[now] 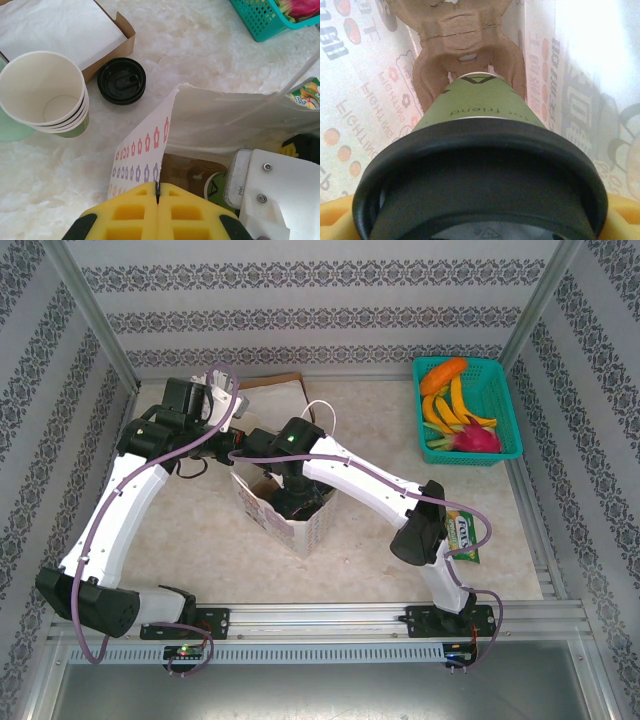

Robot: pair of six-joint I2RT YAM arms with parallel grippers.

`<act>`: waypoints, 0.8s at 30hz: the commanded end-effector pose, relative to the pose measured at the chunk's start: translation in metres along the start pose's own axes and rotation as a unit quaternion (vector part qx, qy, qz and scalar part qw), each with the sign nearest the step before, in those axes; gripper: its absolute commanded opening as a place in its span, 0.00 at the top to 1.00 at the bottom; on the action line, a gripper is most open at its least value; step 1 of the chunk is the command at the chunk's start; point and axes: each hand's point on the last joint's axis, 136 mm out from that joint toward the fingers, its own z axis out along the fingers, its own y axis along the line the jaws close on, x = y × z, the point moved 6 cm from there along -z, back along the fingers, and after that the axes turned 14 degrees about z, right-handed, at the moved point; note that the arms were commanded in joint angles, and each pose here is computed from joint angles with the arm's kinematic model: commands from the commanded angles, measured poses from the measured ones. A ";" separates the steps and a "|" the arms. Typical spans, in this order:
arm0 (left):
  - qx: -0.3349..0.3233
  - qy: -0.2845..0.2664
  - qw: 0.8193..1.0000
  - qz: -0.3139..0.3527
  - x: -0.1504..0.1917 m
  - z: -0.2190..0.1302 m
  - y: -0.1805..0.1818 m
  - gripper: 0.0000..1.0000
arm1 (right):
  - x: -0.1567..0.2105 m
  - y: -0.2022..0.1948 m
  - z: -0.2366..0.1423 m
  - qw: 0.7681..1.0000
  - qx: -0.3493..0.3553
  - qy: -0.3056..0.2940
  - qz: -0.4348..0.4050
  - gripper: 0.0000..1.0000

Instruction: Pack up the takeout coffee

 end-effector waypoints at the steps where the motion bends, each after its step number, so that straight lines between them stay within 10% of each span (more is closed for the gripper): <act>1: 0.000 -0.018 1.000 0.004 -0.003 -0.006 -0.005 1.00 | 0.022 -0.013 0.005 0.996 0.038 0.075 -0.010 0.30; 24: 0.008 -0.021 1.000 0.007 -0.002 -0.004 -0.006 1.00 | 0.010 -0.015 0.010 0.999 0.013 0.035 0.004 0.32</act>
